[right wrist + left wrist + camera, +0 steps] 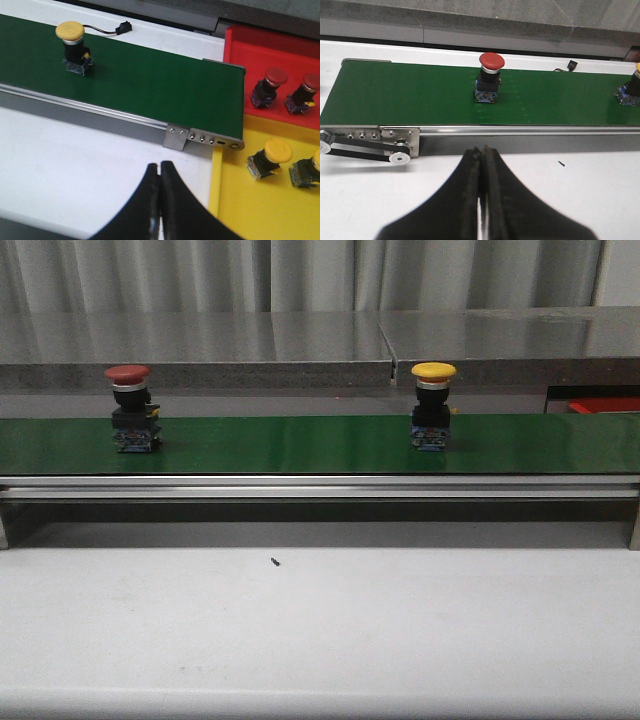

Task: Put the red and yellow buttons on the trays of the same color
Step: 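Lower the right gripper onto the yellow button at the belt's end and grasp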

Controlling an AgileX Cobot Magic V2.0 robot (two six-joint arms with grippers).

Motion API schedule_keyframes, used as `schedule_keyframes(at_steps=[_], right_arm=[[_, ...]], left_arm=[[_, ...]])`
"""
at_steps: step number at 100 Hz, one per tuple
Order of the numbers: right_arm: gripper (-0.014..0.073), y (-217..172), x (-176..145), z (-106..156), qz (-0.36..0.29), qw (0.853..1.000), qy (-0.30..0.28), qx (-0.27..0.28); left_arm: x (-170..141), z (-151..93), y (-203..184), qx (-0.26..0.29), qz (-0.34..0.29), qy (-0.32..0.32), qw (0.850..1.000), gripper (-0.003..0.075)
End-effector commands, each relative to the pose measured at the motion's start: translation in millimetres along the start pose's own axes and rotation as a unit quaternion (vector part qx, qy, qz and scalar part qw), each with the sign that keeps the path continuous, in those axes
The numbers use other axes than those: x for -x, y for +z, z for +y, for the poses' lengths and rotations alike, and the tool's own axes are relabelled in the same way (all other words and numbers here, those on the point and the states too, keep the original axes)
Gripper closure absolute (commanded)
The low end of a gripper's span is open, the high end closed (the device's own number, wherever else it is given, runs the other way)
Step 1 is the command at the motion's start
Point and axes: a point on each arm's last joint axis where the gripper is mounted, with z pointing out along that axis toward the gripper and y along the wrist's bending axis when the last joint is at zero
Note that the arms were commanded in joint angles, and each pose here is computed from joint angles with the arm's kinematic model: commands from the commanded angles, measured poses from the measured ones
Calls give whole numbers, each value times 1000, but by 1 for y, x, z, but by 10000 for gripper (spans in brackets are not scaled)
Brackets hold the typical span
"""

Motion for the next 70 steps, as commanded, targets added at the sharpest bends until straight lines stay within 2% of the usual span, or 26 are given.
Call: schedule_keyframes(at_steps=[1,6,18,26,37,57,70], right_arm=[[574,-3,8,0,-24,1000,2,0],[466,-3,7,0,-20,1000,2,1],[86,-3,9,0,-27,1000,5,1],[-78,-3,12,-1,-48,999,13,-2],[-32,6,20,-4,-46,999,24,0],[-29,56,42,-17,47,997,46,32],[-29,96,59,-20,81,995,41,51]], left_arm=[[14,-1,-3,3,-43,-9,999,739],[14,-1,-3,3,-43,-9,999,739],[14,-1,-3,3,-43,-9,999,739],[14,-1,-3,3,-43,-9,999,739],[14,-1,-3,3,-43,-9,999,739],[14,-1,-3,3,-43,-9,999,739],[14,-1,-3,3,-43,-9,999,739]])
